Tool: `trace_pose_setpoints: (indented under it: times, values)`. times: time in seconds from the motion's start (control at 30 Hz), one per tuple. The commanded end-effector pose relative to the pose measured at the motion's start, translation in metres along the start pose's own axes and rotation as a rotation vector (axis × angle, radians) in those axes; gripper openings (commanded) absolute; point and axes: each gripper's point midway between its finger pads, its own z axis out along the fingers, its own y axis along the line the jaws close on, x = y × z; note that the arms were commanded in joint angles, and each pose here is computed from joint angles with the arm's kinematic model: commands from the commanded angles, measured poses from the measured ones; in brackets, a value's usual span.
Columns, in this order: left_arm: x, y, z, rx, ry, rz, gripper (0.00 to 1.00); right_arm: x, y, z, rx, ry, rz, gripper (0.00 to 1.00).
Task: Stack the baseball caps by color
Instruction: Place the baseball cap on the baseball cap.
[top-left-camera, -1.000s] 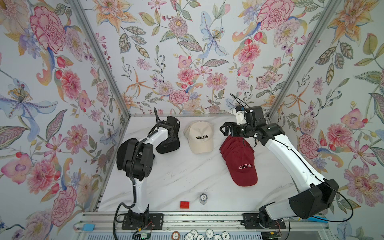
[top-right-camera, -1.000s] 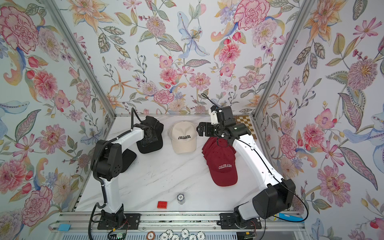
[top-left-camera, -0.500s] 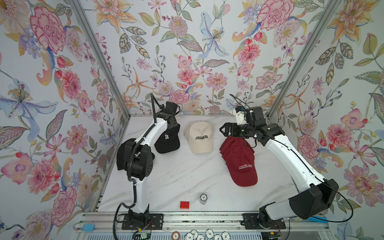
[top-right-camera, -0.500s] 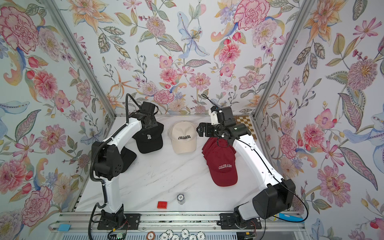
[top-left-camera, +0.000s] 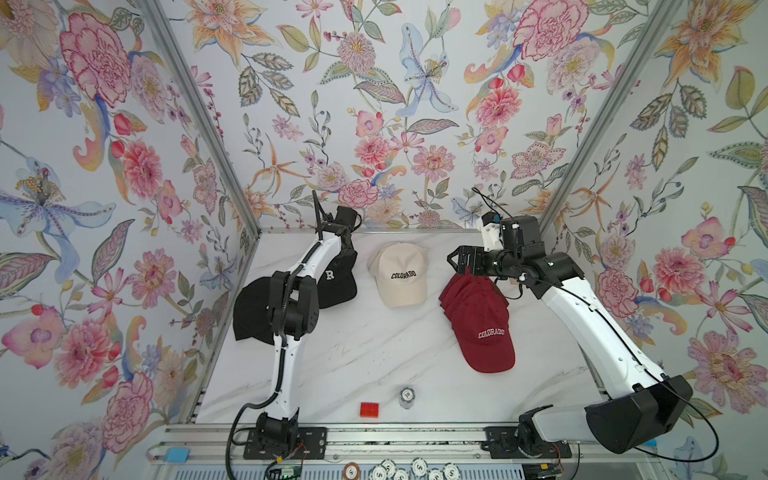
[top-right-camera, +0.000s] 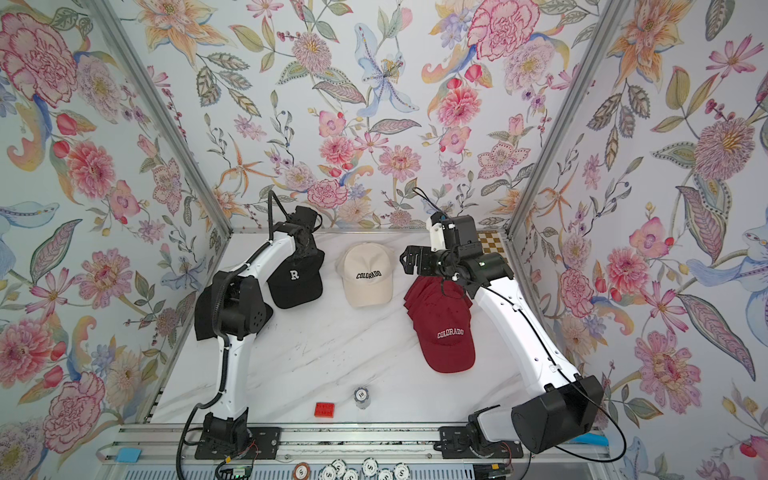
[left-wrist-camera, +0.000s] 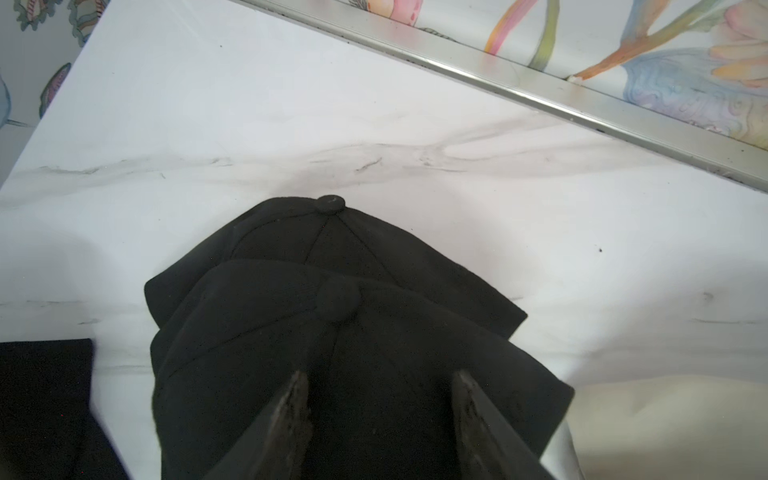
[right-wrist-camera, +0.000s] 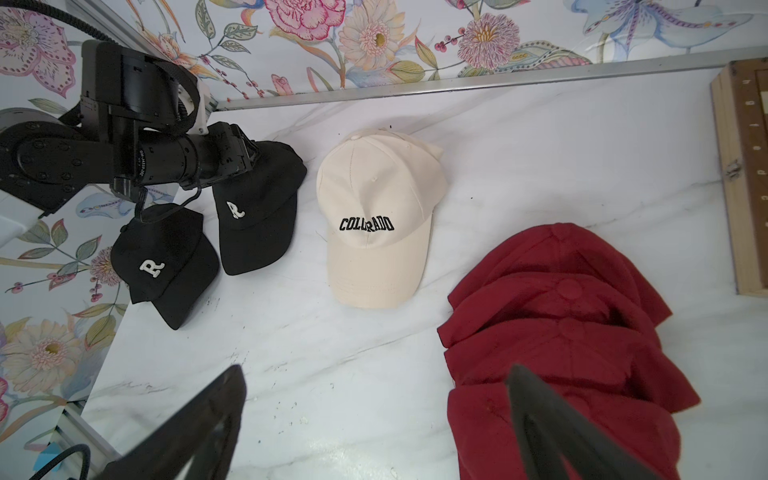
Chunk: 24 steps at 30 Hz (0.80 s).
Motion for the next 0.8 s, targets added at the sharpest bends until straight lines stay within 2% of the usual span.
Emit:
trace_pose_setpoints:
  times: [0.0, 0.23, 0.6, 0.77]
  values:
    - [-0.003, 0.013, -0.003, -0.038, 0.007, 0.007, 0.57, 0.005, -0.005, -0.002, 0.018, 0.008, 0.016, 0.99]
    - [-0.015, 0.013, -0.023, -0.007, -0.025, -0.018, 0.59, 0.001, -0.004, 0.000, 0.010, 0.007, 0.016, 0.99]
    - [-0.046, 0.027, -0.093, 0.062, -0.127, -0.051, 0.78, -0.001, 0.003, 0.008, -0.026, 0.026, 0.001, 0.99]
    - [-0.044, 0.052, -0.124, 0.036, -0.161, -0.057, 0.79, -0.001, 0.009, 0.010, -0.051, 0.033, -0.014, 0.99]
